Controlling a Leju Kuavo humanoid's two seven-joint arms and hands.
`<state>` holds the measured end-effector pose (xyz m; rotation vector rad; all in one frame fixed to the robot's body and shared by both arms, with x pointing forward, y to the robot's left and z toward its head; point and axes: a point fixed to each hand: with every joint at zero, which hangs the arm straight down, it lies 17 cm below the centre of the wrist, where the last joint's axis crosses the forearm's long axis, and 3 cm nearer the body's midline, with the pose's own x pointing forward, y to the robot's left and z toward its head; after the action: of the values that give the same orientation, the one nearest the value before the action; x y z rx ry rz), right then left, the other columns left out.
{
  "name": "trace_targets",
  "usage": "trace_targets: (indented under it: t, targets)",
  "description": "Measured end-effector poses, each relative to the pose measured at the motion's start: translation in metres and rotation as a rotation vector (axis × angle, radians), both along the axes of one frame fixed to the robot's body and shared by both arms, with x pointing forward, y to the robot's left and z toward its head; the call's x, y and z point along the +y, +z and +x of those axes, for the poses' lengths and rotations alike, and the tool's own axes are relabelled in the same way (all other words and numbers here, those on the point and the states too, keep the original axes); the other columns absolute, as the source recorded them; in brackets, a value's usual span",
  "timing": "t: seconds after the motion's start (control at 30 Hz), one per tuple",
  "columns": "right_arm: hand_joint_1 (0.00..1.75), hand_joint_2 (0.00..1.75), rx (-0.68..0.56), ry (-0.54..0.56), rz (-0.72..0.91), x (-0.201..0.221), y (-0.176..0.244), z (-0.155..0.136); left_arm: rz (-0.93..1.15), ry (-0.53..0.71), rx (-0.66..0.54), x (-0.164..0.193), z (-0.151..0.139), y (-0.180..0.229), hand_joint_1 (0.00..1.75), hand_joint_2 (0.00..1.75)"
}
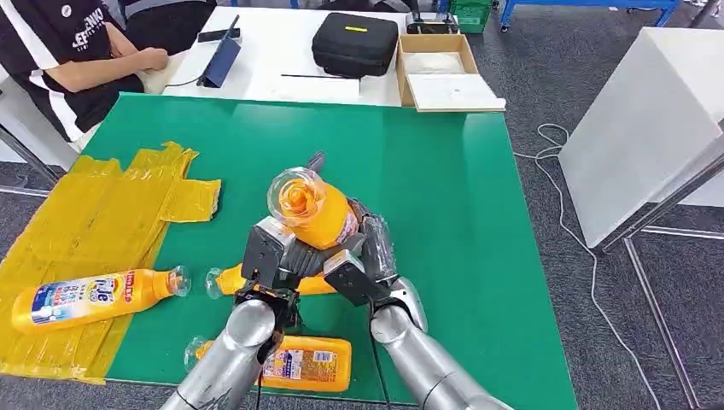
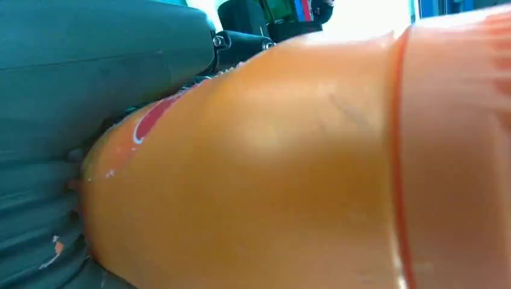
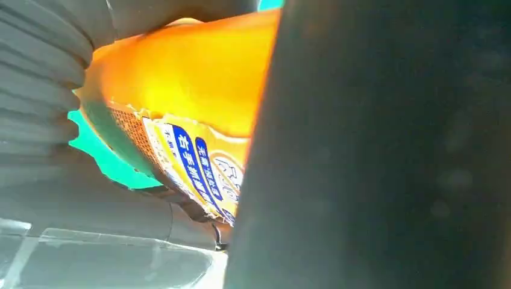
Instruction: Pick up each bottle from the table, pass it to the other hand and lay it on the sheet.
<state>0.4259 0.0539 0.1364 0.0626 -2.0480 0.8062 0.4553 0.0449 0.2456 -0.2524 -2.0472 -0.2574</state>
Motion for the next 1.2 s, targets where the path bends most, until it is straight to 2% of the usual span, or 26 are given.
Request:
trace_targets:
  t: [0.33, 0.37, 0.4, 1.2]
  targets:
    - [1.75, 1.75, 0.001, 0.003, -0.035, 0.003, -0.004, 0.0, -0.002, 0.002, 0.003, 0.001, 0.0, -0.001, 0.0, 1.75]
    - [1.75, 1.75, 0.001, 0.003, -0.046, 0.003, -0.005, 0.0, -0.002, 0.002, 0.003, 0.001, 0.0, -0.001, 1.68, 1.75]
    - [1.75, 1.75, 0.002, 0.005, -0.055, 0.004, -0.007, -0.001, -0.002, 0.002, 0.005, 0.001, 0.001, -0.001, 1.75, 1.75]
    - [1.75, 1.75, 0.023, -0.006, -0.048, 0.004, -0.011, -0.005, -0.011, -0.013, 0.018, 0.001, 0.0, -0.003, 1.75, 1.75]
